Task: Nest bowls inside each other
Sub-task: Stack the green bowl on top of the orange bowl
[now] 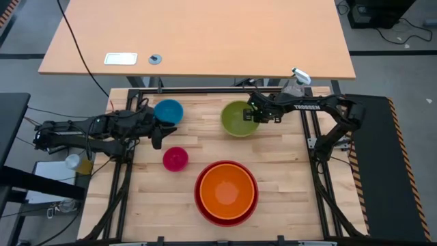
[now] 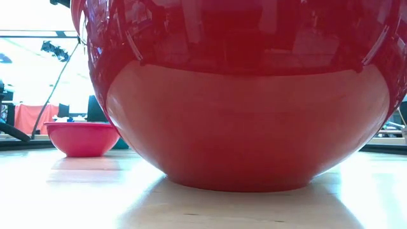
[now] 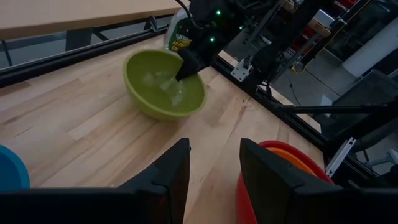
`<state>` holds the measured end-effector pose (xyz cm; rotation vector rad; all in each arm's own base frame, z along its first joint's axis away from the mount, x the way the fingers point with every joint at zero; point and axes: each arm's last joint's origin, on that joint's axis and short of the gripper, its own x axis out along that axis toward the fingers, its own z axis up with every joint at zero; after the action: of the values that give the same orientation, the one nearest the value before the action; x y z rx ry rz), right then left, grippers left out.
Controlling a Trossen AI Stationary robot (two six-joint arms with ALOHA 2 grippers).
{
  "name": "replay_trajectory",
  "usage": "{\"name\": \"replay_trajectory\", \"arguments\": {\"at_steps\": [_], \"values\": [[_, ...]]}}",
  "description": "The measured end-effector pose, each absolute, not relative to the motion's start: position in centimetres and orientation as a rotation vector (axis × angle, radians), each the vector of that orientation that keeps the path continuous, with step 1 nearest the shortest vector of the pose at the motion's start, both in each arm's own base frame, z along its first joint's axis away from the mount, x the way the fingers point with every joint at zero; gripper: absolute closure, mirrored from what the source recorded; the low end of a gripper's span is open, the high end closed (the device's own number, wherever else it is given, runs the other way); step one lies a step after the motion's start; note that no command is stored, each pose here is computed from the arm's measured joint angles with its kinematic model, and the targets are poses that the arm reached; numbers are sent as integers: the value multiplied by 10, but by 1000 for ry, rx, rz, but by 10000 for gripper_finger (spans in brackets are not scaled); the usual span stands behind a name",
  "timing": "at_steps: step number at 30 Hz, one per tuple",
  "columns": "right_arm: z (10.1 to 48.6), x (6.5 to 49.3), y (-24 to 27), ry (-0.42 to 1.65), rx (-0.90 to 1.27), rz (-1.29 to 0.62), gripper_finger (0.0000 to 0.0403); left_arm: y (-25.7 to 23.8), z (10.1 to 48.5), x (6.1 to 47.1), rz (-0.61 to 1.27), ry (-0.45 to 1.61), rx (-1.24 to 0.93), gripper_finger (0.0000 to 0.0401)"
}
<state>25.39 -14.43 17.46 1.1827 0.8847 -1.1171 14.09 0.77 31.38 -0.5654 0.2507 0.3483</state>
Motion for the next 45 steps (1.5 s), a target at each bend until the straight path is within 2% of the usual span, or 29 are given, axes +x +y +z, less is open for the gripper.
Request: {"name": "replay_trajectory", "arguments": {"at_steps": [7,13,25,36,45], "values": [[174,254,-144,908,1180,-1085,383,8,314,141,348,251,-565,257],[190,265,-147,919,1082,-1003,384,8,314,141,348,251,-565,257],[253,300,-143,877,892,-583,383,8,311,140,359,286,-560,257],[291,328,-80,924,761,-379,383,8,311,140,382,277,-555,257],[296,336,-20,947,733,-371,382,9,311,139,392,274,-552,257]]}}
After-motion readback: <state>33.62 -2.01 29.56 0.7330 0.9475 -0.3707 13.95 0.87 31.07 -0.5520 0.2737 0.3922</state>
